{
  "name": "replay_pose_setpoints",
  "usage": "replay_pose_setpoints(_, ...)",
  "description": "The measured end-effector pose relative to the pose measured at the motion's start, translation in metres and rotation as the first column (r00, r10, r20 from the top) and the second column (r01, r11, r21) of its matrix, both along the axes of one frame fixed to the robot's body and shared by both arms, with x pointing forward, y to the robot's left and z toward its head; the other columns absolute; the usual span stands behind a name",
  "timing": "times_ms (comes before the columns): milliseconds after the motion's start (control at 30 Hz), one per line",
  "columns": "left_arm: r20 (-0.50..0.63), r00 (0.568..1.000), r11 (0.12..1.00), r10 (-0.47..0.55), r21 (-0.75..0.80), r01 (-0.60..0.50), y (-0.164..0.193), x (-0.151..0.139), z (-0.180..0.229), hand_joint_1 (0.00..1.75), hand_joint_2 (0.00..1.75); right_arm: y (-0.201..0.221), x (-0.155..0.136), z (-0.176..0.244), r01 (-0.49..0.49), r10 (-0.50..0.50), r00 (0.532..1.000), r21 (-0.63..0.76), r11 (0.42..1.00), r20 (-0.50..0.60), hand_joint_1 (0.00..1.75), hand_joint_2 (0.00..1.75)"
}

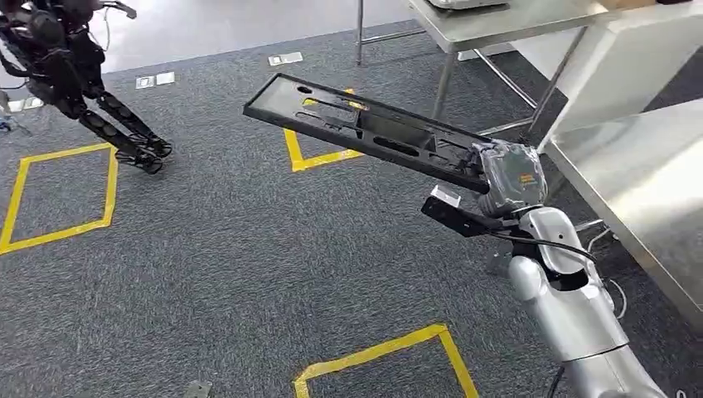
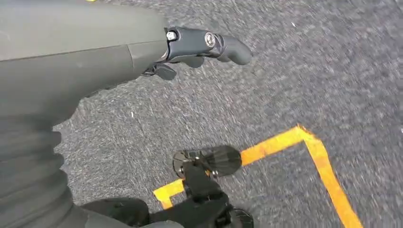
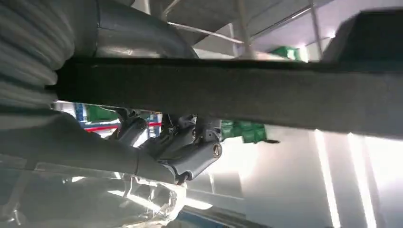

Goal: Take the parts from the cabinet and place them on the table.

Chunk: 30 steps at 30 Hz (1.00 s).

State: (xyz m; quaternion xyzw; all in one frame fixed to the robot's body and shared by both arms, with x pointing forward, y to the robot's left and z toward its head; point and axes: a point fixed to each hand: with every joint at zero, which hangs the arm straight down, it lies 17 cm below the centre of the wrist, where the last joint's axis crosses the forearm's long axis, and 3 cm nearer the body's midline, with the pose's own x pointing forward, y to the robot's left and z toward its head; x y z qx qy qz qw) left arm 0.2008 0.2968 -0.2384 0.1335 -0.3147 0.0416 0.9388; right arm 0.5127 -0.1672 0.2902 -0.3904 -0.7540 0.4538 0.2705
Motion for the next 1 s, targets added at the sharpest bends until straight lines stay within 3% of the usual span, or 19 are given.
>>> replay_pose_setpoints(567,-0.017,1.000,1.000,0.019,0.004,-0.019,-0.001,-0.004,-0.002,0.00,1.75,-0.010,0.021,0.029,0.016,-0.016,1.000,0.005,1.000,0.020,1.75,1.75)
replay_pose_setpoints(1000,-0.022,0.999,1.000,0.025,-0.003,-0.025,-0.005,-0.008,-0.003,0.00,1.75,-0.008,0.028,0.022,0.036,-0.036,0.999,-0.019,0.999,0.019,1.75,1.75)
